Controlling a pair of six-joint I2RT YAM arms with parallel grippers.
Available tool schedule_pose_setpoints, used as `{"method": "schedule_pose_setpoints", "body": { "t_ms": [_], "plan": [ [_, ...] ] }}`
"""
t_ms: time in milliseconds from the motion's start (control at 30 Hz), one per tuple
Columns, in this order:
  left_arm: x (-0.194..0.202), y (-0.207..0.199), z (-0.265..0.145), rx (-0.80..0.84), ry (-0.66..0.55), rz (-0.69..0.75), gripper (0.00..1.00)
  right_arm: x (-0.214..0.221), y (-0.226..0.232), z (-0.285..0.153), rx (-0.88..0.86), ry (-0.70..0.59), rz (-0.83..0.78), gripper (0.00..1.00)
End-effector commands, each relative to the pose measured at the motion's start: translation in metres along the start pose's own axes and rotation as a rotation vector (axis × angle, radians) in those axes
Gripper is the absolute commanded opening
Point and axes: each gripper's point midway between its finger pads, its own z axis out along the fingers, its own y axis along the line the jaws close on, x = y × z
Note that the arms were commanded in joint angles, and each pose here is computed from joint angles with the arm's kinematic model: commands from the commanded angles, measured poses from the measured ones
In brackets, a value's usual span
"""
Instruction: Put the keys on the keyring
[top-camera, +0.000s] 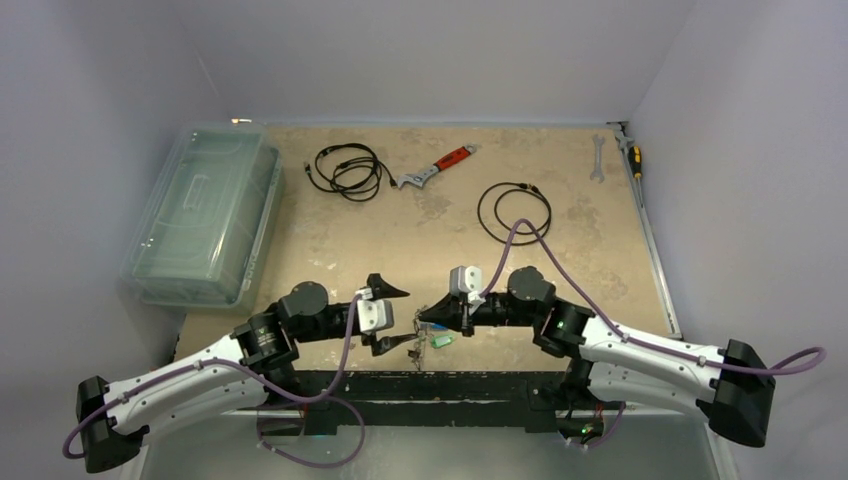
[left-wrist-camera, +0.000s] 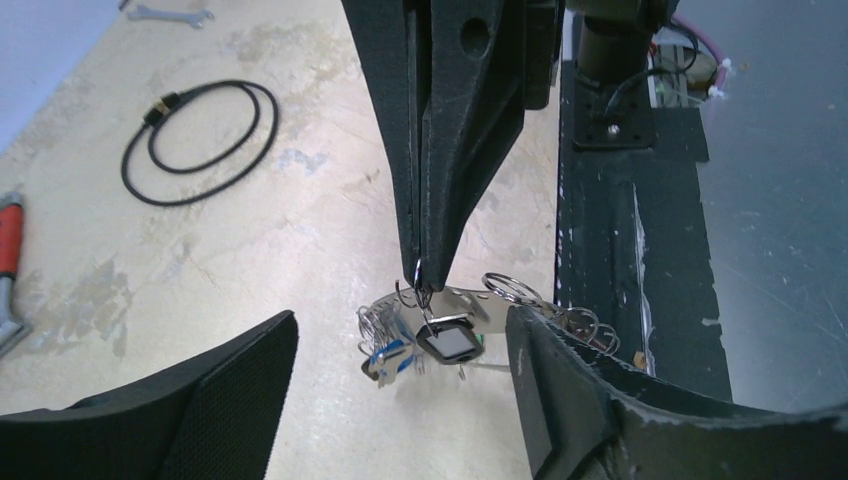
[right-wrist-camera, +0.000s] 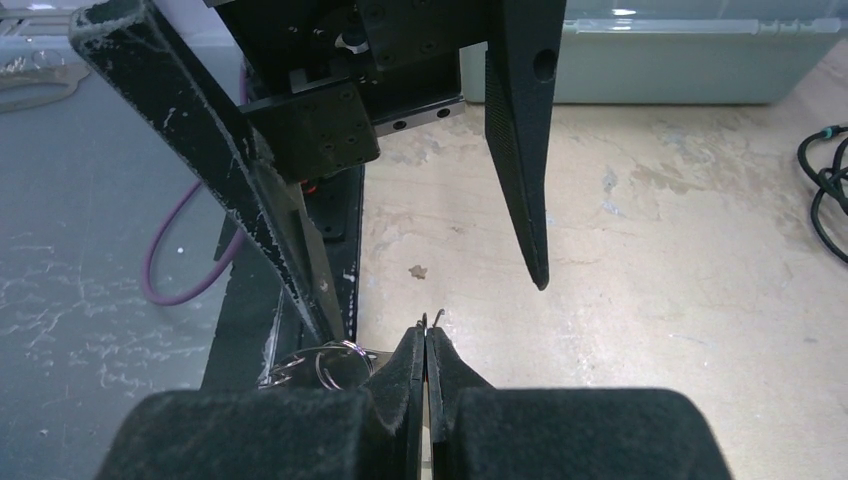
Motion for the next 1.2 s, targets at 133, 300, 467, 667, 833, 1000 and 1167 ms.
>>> {"method": "schedule_pose_setpoints", "body": {
  "t_ms": [133, 300, 467, 667, 833, 1000, 1167],
  "plan": [
    [-0.054, 0.020, -0.003, -0.088, -0.182, -0.013, 0.69, -0.061, -0.010, -0.013, 0.075, -0.178, -0.115, 0.00],
    [-0.074, 0.018, -0.002, -0.070, -0.264, -0.035, 0.60, -0.079, -0.007, -0.023, 0.082, -0.246, -0.148, 0.00],
    [-0.095, 0.029, -0.004, -0.108, -0.321, 0.007, 0.65, -0.103, -0.011, -0.034, 0.134, -0.324, -0.161, 0.00],
    [-0.113, 0.062, -0.009, -0.270, -0.324, 0.005, 0.99, -0.120, -0.024, -0.047, 0.229, -0.374, -0.171, 0.00],
    [-0.127, 0.076, -0.020, -0.337, -0.285, 0.057, 0.99, -0.125, -0.043, -0.061, 0.363, -0.416, -0.172, 0.00],
    [-0.123, 0.080, -0.021, -0.305, -0.275, 0.031, 0.95, -0.131, -0.053, -0.069, 0.433, -0.444, -0.156, 0.00],
    [-0.111, 0.091, -0.020, -0.324, -0.257, -0.052, 0.85, -0.134, -0.064, -0.079, 0.513, -0.474, -0.107, 0.00]
  ]
}}
